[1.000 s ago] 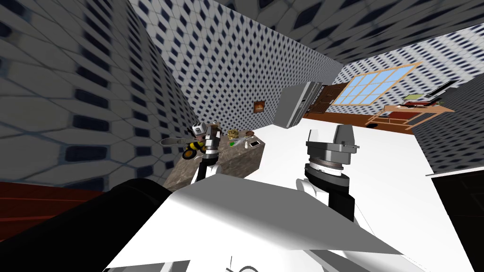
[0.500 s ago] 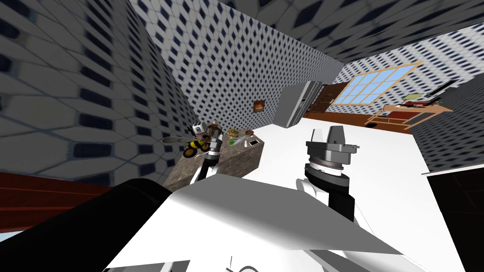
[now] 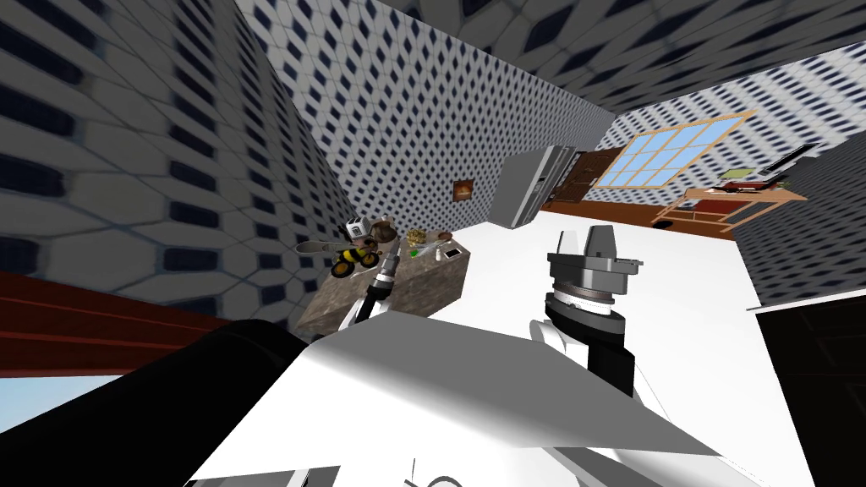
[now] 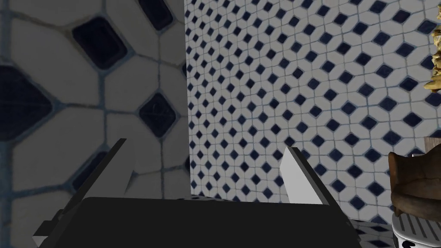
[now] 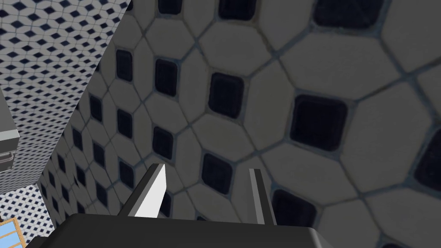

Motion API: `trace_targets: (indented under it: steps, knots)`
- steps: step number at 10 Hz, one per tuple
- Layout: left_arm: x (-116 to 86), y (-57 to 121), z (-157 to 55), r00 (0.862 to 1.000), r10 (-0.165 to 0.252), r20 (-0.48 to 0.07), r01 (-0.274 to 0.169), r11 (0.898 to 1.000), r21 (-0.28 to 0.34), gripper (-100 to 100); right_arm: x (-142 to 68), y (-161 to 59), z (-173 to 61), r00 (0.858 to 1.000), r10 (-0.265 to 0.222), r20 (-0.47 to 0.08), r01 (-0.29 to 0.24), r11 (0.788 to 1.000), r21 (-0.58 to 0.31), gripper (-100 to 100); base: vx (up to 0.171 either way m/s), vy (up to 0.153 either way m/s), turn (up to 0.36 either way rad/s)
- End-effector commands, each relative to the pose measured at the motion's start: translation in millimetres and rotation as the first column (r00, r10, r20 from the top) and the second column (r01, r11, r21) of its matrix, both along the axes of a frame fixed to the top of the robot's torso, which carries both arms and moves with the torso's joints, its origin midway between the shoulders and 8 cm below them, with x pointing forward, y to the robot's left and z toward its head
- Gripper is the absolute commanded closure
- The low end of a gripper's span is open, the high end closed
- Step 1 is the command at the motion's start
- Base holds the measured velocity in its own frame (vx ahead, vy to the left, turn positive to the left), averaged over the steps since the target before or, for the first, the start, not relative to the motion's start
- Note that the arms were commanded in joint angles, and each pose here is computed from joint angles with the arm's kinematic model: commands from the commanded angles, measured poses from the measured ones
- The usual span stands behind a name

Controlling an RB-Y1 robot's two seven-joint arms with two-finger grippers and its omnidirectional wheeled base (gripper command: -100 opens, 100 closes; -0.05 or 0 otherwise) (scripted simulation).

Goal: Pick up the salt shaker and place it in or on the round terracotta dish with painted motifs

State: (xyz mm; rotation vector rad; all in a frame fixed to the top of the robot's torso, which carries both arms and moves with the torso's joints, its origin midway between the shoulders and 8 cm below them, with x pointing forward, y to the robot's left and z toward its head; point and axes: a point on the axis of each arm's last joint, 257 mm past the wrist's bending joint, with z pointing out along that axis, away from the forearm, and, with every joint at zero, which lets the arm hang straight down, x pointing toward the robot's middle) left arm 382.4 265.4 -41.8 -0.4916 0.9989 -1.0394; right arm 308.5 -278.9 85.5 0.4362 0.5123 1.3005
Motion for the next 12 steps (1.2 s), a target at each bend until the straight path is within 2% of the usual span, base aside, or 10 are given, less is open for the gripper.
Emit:
trace_targets:
  steps: [1, 4, 7, 10, 12]
  knots:
    - [2.7, 0.3, -18.4, 0.999, 0.014, -0.035, -0.012, 0.998, 0.061, -100, 0.0, 0.0, 0.0, 1.0, 0.0, 0.0, 0.0, 1.0, 0.0, 0, -0.062, -0.044, 0.006]
    - [8.9, 2.6, -51.1, 0.995, 0.04, -0.092, -0.024, 0.985, 0.171, -100, 0.0, 0.0, 0.0, 1.0, 0.0, 0.0, 0.0, 1.0, 0.0, 0, -0.05, -0.052, -0.003]
    - [14.8, 4.6, -82.7, 0.988, 0.066, -0.141, -0.024, 0.959, 0.281, -100, 0.0, 0.0, 0.0, 1.0, 0.0, 0.0, 0.0, 1.0, 0.0, 0, -0.022, -0.033, -0.029]
    - [21.5, 6.3, -114.0, 0.979, 0.091, -0.183, -0.012, 0.92, 0.393, -100, 0.0, 0.0, 0.0, 1.0, 0.0, 0.0, 0.0, 1.0, 0.0, 0, 0.024, -0.019, -0.061]
    - [26.4, 7.5, -135.3, 0.972, 0.108, -0.207, 0.001, 0.884, 0.467, -100, 0.0, 0.0, 0.0, 1.0, 0.0, 0.0, 0.0, 1.0, 0.0, 0, 0.055, 0.004, -0.094]
